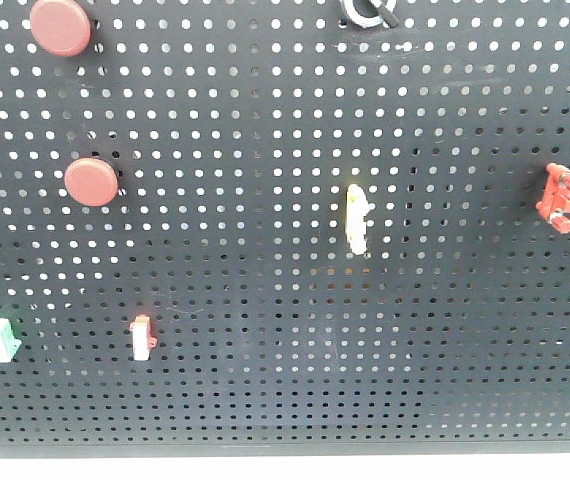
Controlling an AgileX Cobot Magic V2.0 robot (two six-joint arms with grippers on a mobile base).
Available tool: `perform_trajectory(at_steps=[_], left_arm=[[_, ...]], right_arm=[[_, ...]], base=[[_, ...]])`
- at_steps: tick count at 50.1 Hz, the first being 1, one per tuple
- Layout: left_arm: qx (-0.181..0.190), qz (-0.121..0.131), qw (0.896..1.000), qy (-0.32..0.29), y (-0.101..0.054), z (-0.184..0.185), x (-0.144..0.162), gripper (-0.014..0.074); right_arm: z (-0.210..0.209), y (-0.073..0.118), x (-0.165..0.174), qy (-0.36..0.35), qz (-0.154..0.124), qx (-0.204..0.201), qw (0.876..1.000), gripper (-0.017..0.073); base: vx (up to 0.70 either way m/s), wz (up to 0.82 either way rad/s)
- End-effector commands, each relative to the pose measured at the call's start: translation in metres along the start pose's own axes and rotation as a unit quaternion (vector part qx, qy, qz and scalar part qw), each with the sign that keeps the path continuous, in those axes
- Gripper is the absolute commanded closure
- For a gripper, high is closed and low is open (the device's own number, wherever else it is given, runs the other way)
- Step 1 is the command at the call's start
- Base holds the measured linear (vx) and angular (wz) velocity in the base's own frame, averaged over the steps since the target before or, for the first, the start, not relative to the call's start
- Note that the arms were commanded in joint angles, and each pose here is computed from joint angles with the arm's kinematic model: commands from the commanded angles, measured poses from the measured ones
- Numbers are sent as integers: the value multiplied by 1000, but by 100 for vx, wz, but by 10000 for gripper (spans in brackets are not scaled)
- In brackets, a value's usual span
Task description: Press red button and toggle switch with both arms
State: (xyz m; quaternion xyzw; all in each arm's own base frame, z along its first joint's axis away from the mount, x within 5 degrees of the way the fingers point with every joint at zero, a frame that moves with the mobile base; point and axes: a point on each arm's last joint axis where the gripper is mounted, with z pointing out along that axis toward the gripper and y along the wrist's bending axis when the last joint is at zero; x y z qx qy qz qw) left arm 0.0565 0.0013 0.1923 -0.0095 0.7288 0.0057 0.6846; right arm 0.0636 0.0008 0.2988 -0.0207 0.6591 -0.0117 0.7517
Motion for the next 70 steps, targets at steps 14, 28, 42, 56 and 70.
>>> perform_trajectory(at_steps=[14,28,42,56,70], left_arm=[[2,-6,1000,-27,0,1,2,592],[2,-6,1000,-27,0,1,2,592],[2,-6,1000,-27,0,1,2,592],[2,-6,1000,-27,0,1,2,592],[2,-6,1000,-27,0,1,2,592]], right_arm=[[-20,3,97,29,-5,16,999,559],[-21,3,98,40,-10,14,999,559],[-21,3,98,40,-10,14,999,559],[-21,3,98,40,-10,14,999,559],[-21,3,98,40,-10,14,999,559]], base=[[0,0],[0,0],[0,0],[0,0],[0,0]])
